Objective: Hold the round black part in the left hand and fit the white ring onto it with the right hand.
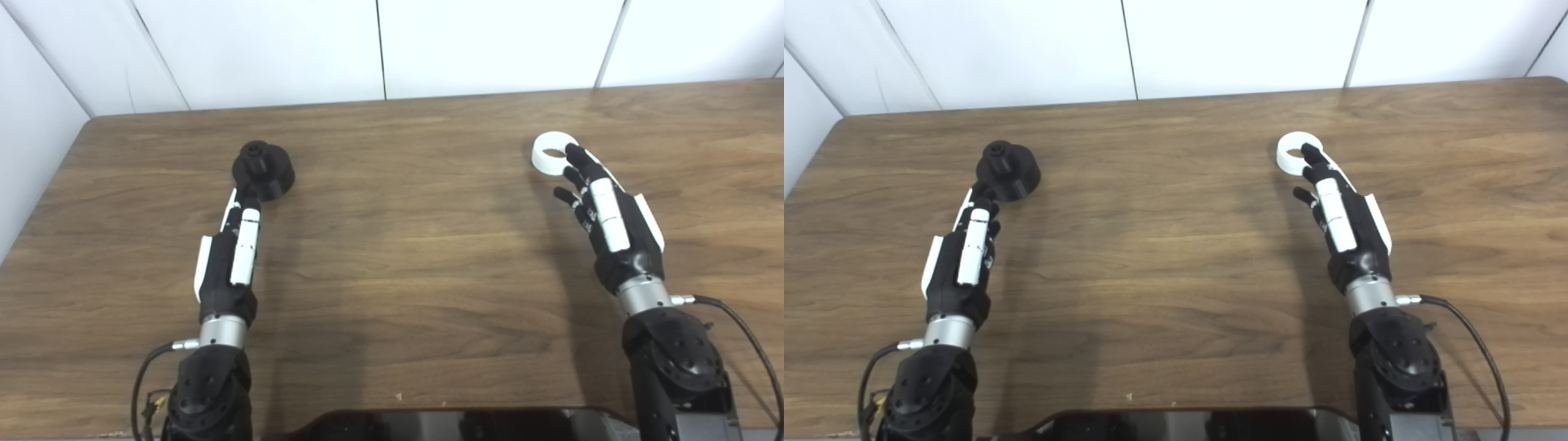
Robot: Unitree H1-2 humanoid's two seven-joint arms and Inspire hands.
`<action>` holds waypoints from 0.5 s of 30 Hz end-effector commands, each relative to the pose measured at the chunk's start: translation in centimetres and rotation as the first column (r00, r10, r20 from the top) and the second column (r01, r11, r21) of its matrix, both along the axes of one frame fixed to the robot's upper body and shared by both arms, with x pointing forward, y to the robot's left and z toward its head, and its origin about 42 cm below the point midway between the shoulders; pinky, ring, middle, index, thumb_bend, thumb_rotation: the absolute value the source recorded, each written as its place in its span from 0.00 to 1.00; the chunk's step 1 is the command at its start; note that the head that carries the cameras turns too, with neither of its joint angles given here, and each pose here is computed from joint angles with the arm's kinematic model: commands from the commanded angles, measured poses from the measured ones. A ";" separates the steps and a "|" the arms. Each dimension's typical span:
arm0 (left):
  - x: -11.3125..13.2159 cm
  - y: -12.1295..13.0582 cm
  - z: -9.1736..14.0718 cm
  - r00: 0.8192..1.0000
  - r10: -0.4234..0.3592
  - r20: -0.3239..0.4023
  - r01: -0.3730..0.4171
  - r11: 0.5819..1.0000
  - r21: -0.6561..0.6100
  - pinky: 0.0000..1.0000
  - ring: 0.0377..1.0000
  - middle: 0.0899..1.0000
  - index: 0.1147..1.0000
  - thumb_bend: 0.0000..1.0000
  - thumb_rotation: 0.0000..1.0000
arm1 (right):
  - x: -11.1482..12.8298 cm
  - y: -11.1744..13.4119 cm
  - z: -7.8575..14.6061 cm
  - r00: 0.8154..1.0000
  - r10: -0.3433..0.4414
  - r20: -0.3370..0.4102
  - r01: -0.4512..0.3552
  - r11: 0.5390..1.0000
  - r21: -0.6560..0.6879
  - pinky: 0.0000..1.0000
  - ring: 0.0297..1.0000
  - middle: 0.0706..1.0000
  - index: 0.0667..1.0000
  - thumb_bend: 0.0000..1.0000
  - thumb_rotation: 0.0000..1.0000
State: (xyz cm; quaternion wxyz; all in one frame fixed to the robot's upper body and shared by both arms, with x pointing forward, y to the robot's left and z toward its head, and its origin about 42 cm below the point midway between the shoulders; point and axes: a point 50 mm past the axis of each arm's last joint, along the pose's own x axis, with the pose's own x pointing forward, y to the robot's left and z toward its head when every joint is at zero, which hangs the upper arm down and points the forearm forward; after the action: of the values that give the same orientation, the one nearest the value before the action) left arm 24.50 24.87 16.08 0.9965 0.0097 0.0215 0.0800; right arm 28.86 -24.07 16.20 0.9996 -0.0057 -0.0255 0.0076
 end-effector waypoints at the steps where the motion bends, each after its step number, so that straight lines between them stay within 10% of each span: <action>1: 0.5 0.3 1.2 0.997 -0.004 0.080 0.002 1.000 0.021 1.00 1.00 0.99 0.97 0.39 0.70 | 0.7 0.7 1.9 0.994 0.018 0.109 -0.018 1.000 -0.001 0.86 0.94 0.94 0.87 0.56 0.80; 15: 1.1 0.6 1.5 0.996 0.012 0.083 -0.019 0.996 0.086 0.95 0.96 0.96 0.93 0.41 0.49 | 0.6 0.6 1.8 0.994 0.003 0.113 -0.004 1.000 0.008 0.88 0.94 0.93 0.87 0.58 0.82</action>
State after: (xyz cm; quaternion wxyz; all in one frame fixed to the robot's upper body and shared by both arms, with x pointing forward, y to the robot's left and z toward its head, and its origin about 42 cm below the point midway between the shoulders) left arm 24.59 25.29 16.18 0.9959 0.0197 0.0158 0.0866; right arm 28.86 -23.86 16.32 0.9992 -0.0081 -0.0385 0.0043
